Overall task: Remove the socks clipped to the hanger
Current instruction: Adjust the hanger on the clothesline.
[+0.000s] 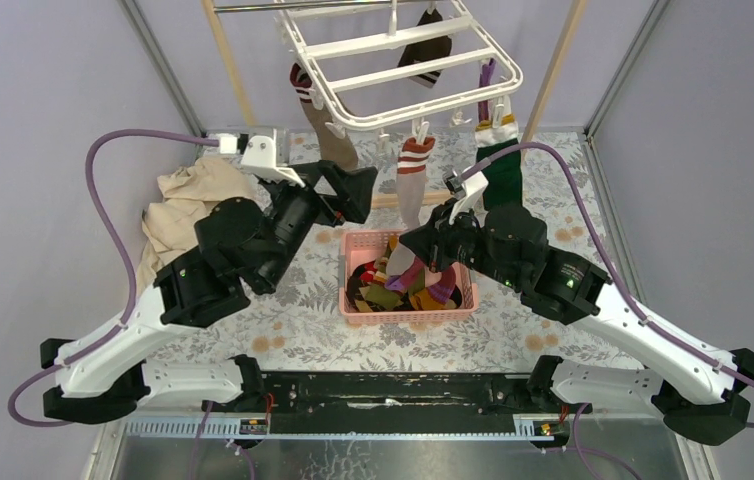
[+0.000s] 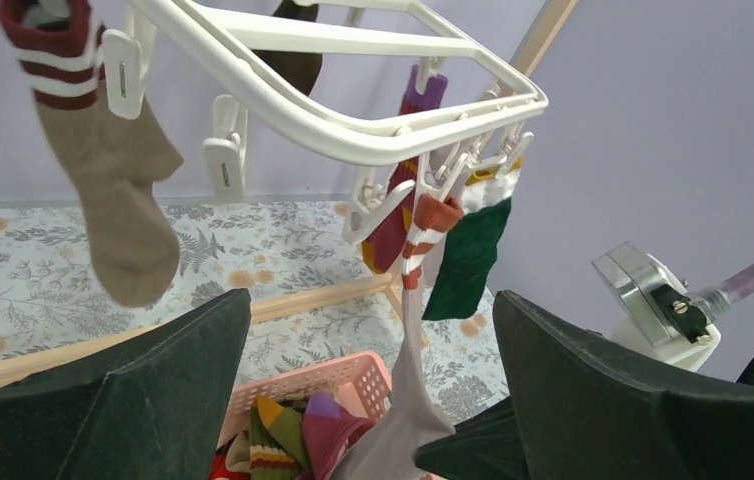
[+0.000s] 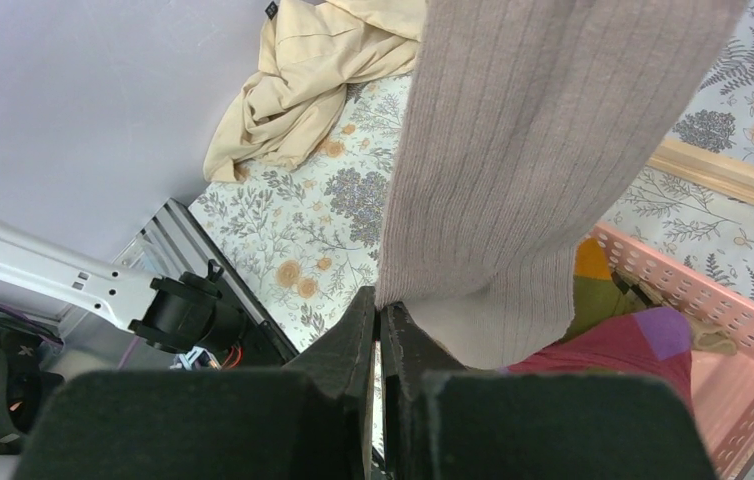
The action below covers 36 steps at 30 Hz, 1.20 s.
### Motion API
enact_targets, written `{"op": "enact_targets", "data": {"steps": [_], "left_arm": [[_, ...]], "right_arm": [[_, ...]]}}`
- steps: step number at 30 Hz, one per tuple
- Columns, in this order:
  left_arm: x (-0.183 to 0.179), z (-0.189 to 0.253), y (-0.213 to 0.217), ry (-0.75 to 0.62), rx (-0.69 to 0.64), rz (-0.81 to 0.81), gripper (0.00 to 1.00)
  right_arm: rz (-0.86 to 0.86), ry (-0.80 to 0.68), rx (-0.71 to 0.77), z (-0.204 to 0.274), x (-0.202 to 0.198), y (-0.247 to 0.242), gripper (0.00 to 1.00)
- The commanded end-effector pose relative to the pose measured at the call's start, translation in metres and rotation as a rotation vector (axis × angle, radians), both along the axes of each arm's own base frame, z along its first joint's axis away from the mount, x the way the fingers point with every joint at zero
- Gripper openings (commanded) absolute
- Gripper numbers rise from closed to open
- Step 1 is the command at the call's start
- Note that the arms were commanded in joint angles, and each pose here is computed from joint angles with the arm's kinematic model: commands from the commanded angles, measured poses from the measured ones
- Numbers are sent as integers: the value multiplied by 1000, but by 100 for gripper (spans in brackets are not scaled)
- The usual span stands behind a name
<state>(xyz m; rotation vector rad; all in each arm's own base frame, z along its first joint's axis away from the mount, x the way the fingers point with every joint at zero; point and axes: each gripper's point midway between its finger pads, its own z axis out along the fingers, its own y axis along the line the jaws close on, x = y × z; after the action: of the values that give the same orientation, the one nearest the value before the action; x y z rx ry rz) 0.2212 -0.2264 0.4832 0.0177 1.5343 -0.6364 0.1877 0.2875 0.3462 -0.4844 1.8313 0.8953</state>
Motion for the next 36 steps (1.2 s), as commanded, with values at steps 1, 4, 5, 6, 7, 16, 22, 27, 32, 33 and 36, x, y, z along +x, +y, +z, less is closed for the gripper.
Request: {"op": "enact_targets", "data": {"steps": [1, 4, 5, 6, 7, 16, 22, 27, 32, 33, 36], "left_arm": [[2, 21, -11, -43, -44, -17, 99], [2, 23, -22, -45, -56, -48, 99], [2, 23, -26, -46, -56, -57, 99], [3, 24, -29, -45, -54, -65, 99], [3, 23, -32, -43, -50, -70, 99], [3, 8, -10, -8, -44, -9, 99], [-6, -17, 36, 55, -40, 83, 99], [-18, -30, 74, 84, -48, 133, 99], [-24, -33, 95, 94, -50, 158, 99], [-25, -33, 99, 94, -52, 160, 99], [-27, -34, 106, 93, -54, 168, 99]], "right_arm": [[-4, -18, 56, 16, -2, -2, 2], [-2, -18, 58, 17, -4, -4, 2], [0, -19, 59, 18, -4, -4, 3], [2, -19, 59, 18, -5, -4, 2], [3, -18, 58, 18, -5, -4, 3], [52, -31, -6, 21, 2, 21, 2], [116, -47, -93, 12, 4, 69, 2], [162, -61, -164, 5, 3, 110, 2], [193, -72, -196, 7, 10, 143, 2], [198, -73, -203, 7, 11, 148, 2], [199, -76, -213, 9, 14, 157, 2]]}}
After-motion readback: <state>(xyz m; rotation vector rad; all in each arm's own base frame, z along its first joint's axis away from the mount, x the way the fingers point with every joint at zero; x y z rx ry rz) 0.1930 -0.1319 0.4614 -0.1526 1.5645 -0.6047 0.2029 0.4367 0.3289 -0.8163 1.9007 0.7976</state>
